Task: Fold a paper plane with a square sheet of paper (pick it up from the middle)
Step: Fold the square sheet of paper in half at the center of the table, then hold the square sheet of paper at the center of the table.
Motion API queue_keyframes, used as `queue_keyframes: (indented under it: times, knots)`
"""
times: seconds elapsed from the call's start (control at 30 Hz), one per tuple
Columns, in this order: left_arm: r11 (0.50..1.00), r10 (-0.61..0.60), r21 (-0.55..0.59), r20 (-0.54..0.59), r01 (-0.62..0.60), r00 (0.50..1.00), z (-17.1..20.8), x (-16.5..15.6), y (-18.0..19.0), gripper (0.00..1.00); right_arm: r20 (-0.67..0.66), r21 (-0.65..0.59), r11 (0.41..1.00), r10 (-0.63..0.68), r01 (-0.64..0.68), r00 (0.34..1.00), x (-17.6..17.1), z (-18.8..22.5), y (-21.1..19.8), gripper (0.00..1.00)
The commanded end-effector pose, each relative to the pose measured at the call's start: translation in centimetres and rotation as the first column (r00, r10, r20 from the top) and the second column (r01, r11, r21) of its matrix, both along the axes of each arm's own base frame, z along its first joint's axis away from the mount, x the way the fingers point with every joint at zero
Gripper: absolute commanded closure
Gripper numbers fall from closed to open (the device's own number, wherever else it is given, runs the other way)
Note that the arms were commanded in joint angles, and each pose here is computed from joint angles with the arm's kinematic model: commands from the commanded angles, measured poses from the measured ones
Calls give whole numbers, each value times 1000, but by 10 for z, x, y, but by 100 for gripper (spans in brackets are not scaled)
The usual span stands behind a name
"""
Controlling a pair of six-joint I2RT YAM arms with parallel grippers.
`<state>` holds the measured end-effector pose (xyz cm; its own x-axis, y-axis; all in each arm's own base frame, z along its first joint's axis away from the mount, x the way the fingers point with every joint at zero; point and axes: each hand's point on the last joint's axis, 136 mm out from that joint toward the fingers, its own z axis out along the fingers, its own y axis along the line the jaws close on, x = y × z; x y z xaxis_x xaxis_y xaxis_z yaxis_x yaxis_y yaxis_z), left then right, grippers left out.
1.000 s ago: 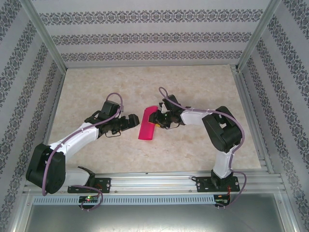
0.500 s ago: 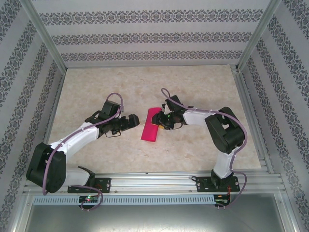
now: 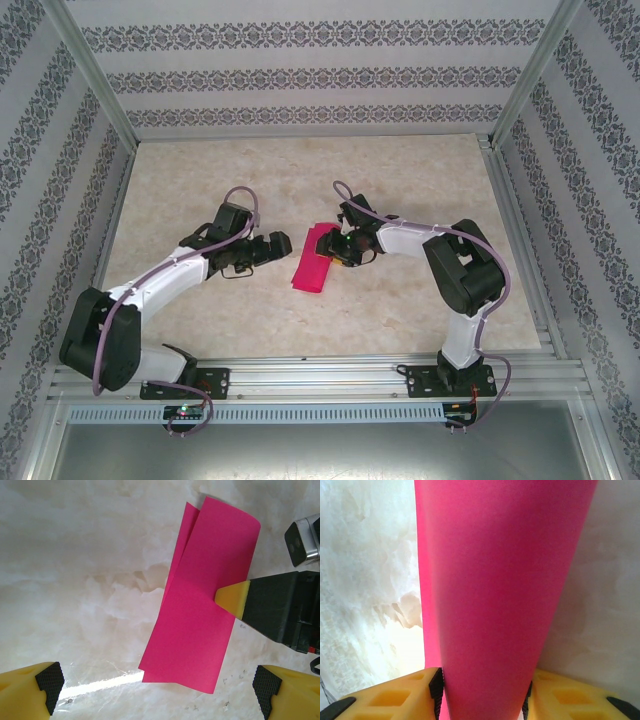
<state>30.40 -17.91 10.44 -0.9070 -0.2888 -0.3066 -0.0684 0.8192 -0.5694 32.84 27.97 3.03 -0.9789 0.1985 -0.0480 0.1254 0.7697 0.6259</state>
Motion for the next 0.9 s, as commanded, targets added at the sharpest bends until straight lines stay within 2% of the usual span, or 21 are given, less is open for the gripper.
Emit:
queue_keyframes:
  times: [0.0,0.13,0.43,0.67,0.87]
  knots:
    - [1000,-29,-7,17,29,999,6,5,-3,0,-1,58,998,22,-22,1000,-2,1,12,55]
    - [999,-40,-13,6,40,999,7,5,-5,0,13,37,997,74,-75,997,-3,5,14,56]
    - [998,-56,-29,-21,56,998,11,6,-11,0,-85,-65,975,204,-210,975,-22,-7,1,50]
    - [999,-35,-31,-38,34,999,9,18,-14,1,-154,-127,980,132,-152,979,-24,-18,-16,48]
    - [999,-27,-26,-52,25,998,4,26,-15,8,-172,-145,986,59,-85,983,-22,-20,-15,46]
